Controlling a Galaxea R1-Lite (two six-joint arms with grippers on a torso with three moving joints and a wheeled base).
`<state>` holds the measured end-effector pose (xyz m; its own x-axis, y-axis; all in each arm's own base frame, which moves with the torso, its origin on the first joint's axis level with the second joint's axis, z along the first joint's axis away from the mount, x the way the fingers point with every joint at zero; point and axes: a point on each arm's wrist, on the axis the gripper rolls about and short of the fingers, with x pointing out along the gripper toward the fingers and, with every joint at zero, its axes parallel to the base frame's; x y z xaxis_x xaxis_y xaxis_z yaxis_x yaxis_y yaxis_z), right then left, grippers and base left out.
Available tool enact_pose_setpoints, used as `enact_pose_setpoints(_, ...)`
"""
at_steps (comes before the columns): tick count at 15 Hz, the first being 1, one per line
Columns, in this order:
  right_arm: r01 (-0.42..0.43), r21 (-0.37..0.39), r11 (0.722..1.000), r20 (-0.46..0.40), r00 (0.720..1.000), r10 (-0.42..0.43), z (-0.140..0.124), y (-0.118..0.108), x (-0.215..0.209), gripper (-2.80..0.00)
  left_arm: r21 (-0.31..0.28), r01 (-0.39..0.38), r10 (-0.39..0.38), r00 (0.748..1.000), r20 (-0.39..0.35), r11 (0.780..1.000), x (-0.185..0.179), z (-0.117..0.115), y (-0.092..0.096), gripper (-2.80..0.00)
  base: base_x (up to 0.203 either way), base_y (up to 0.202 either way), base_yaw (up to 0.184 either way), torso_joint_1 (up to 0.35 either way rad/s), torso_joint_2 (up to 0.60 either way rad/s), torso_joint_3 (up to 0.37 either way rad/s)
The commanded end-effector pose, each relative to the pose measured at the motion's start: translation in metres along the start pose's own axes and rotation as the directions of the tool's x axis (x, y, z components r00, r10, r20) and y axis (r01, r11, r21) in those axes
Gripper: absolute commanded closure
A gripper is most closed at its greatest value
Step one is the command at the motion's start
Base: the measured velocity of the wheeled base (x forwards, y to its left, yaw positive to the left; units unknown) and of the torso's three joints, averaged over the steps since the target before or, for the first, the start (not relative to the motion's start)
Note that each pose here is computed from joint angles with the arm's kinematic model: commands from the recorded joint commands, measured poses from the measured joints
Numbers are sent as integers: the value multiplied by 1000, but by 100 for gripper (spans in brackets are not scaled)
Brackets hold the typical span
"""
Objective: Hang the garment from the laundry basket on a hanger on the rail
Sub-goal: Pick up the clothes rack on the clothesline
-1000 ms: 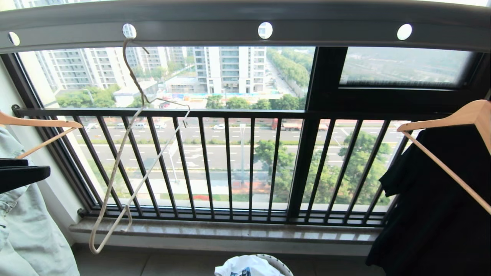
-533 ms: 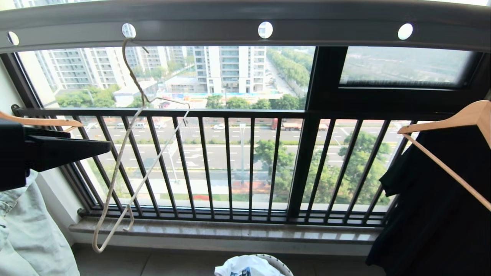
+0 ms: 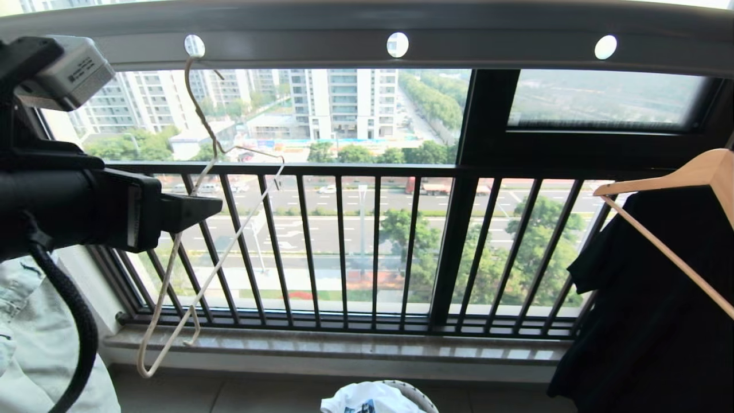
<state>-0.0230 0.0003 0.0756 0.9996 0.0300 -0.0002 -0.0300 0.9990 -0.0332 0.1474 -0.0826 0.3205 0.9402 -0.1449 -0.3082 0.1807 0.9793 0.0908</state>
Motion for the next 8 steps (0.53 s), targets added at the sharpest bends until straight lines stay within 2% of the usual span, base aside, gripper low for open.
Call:
enact_pose_setpoints(1, -1, -1, 1000, -1, 1000, 1, 0, 0, 0, 0, 25, -22, 22, 999, -27, 999, 15, -3, -11, -280, 0, 0, 0, 0, 0, 0)
enact_pose_setpoints(4, -1, -1, 1000, -1, 1000, 1, 0, 0, 0, 0, 19, -49, 50, 998, -50, 999, 24, -6, -15, -280, 0, 0, 0, 0, 0, 0)
enact_pose_setpoints(6, -1, -1, 1000, -1, 1000, 1, 0, 0, 0, 0, -38, -48, 47, 999, -17, 998, 29, -6, -19, -280, 0, 0, 0, 0, 0, 0)
enact_pose_setpoints(8, -1, -1, 1000, -1, 1000, 1, 0, 0, 0, 0, -44, -67, 65, 997, -35, 997, 33, -13, -21, -280, 0, 0, 0, 0, 0, 0)
